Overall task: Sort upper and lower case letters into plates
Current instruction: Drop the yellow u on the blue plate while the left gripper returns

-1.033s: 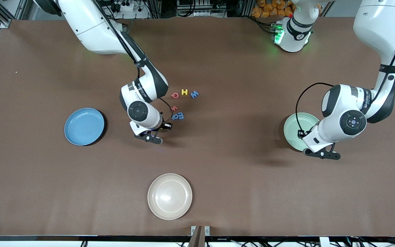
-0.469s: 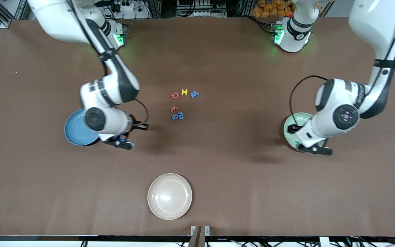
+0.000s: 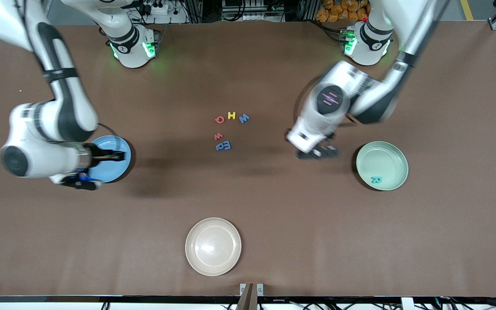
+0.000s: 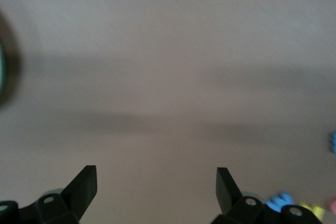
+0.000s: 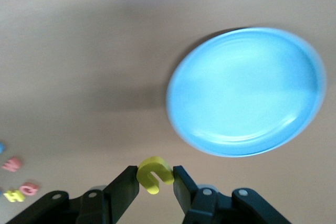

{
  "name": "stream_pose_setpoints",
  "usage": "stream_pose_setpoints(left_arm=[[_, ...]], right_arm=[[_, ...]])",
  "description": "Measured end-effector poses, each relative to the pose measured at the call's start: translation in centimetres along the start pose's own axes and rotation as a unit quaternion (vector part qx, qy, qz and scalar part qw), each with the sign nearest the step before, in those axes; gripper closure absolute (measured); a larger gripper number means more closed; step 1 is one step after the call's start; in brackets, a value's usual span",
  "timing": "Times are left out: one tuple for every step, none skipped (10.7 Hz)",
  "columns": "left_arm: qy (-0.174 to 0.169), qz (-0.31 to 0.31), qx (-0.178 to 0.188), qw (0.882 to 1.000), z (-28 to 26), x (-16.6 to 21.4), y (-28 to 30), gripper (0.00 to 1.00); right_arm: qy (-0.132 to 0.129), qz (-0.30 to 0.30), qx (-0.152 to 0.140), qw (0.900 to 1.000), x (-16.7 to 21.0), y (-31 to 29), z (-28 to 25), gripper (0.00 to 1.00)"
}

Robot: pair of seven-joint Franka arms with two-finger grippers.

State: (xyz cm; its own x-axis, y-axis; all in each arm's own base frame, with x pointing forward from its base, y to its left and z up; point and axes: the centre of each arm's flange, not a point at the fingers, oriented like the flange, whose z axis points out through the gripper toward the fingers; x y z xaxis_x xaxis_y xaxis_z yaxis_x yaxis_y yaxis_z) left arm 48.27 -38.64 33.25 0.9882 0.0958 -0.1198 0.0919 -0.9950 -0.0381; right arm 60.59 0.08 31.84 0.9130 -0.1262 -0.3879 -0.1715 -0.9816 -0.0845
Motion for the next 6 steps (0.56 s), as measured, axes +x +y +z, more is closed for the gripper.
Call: stream_pose_setpoints(left_arm=[[-0.001, -0.02, 0.002, 1.0, 0.2, -2.6, 2.5, 0.0], [-0.002, -0.043, 0.003, 0.999, 0.7, -4.7, 4.4, 0.0], [-0.002, -0.067, 0.003, 0.998, 1.4, -6.9, 6.4, 0.0], [-0.001, -0.085, -0.003, 0.996, 2.2, -8.9, 8.3, 0.0], [0.0, -0.102, -0.013, 0.995, 3.4, -10.6, 10.0, 0.0], [-0.002, -0.121, -0.022, 0.992, 5.0, -12.0, 11.5, 0.0]], right_arm=[[0.003, 0.004, 0.009, 1.0, 0.5, 3.3, 0.2, 0.63], [0.007, 0.014, 0.015, 1.0, 1.0, 5.6, 1.2, 0.63], [0.01, 0.025, 0.02, 0.999, 1.5, 7.7, 2.7, 0.63], [0.008, 0.033, 0.023, 0.999, 2.0, 8.9, 4.0, 0.63], [0.004, 0.035, 0.024, 0.999, 2.4, 9.2, 4.9, 0.63], [0.002, 0.034, 0.023, 0.999, 2.6, 9.0, 5.5, 0.63]])
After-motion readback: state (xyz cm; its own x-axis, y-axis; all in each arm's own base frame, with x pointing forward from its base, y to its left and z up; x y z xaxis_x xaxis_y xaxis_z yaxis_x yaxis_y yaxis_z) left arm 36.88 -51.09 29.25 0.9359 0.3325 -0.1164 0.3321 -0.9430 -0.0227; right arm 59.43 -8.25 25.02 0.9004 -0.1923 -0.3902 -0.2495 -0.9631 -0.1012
